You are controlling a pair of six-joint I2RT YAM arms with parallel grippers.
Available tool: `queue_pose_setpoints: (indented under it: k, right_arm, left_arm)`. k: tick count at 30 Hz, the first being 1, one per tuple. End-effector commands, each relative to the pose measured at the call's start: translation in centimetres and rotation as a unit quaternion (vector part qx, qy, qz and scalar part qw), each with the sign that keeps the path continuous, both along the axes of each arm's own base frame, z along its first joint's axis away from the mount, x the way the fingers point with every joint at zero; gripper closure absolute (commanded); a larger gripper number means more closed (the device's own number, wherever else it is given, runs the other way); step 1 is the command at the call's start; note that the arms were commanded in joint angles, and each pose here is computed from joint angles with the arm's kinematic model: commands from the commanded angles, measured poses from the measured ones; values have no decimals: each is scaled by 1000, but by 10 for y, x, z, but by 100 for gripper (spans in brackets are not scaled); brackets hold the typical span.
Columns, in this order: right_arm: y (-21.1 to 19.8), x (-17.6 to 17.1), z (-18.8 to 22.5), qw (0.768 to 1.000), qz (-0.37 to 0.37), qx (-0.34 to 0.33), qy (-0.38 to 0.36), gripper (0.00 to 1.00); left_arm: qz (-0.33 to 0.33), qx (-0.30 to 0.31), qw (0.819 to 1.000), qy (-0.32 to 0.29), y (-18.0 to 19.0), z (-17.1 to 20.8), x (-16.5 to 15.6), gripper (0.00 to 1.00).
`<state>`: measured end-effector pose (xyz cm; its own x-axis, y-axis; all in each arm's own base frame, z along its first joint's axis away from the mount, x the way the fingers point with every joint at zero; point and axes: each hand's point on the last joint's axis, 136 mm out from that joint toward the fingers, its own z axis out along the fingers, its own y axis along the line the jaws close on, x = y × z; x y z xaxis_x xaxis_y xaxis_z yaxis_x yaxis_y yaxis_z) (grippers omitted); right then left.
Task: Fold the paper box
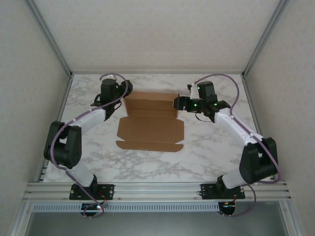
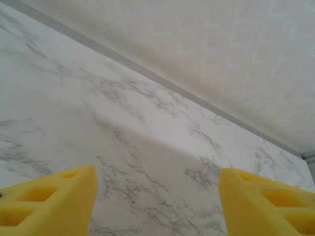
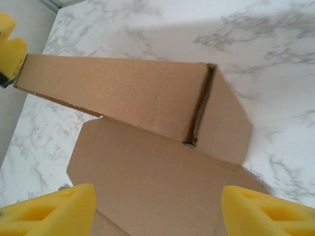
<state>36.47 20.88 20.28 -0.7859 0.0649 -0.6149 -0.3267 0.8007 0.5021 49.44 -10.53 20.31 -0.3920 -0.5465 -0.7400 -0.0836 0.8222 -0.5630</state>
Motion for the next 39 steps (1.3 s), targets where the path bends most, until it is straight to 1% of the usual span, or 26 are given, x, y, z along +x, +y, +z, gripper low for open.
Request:
queue_pose_setpoints:
  k: [1,3,4,5,7,9,11,13,16,20,24,27,32,35,39]
  right_arm:
    - [-16,-2,9,999,-19,-45,-22,33]
    - [-16,0,14,995,-13,-84,-43,34]
    - [-13,1,18,991,-3,-114,-64,34]
    - [-9,2,19,984,8,-153,-87,34]
    - [4,5,29,969,35,-211,-128,33]
    - [20,9,40,957,60,-236,-155,33]
    - [35,17,48,953,83,-238,-166,35]
    - [49,24,47,955,101,-230,-155,37]
    - [68,34,34,960,128,-217,-124,42]
    - [76,42,17,963,132,-214,-99,48]
    - [79,43,11,972,133,-178,-78,53]
    - [76,48,6,976,129,-162,-60,53]
    - [68,64,-15,983,115,-141,-15,54]
    - [66,69,-28,981,121,-149,-5,54]
    - [58,80,-41,983,108,-149,4,54]
  left_arm:
    - [54,9,998,-29,27,37,-17,34]
    - [60,1,998,-33,30,43,-27,34]
    - [62,-5,997,-37,31,46,-33,34]
    - [68,-13,997,-39,34,49,-40,34]
    - [76,-29,996,-44,38,52,-51,34]
    - [77,-40,995,-49,39,56,-61,34]
    - [91,-41,994,-51,45,62,-70,35]
    - [98,-39,993,-60,50,70,-78,35]
    - [100,-35,992,-73,53,87,-86,34]
    - [99,-37,991,-84,55,102,-91,34]
    - [95,-44,991,-80,52,103,-90,34]
    - [98,-48,991,-76,52,100,-88,34]
    - [104,-55,990,-74,53,97,-87,34]
    - [111,-58,988,-86,57,104,-89,34]
    - [120,-56,985,-107,61,123,-93,34]
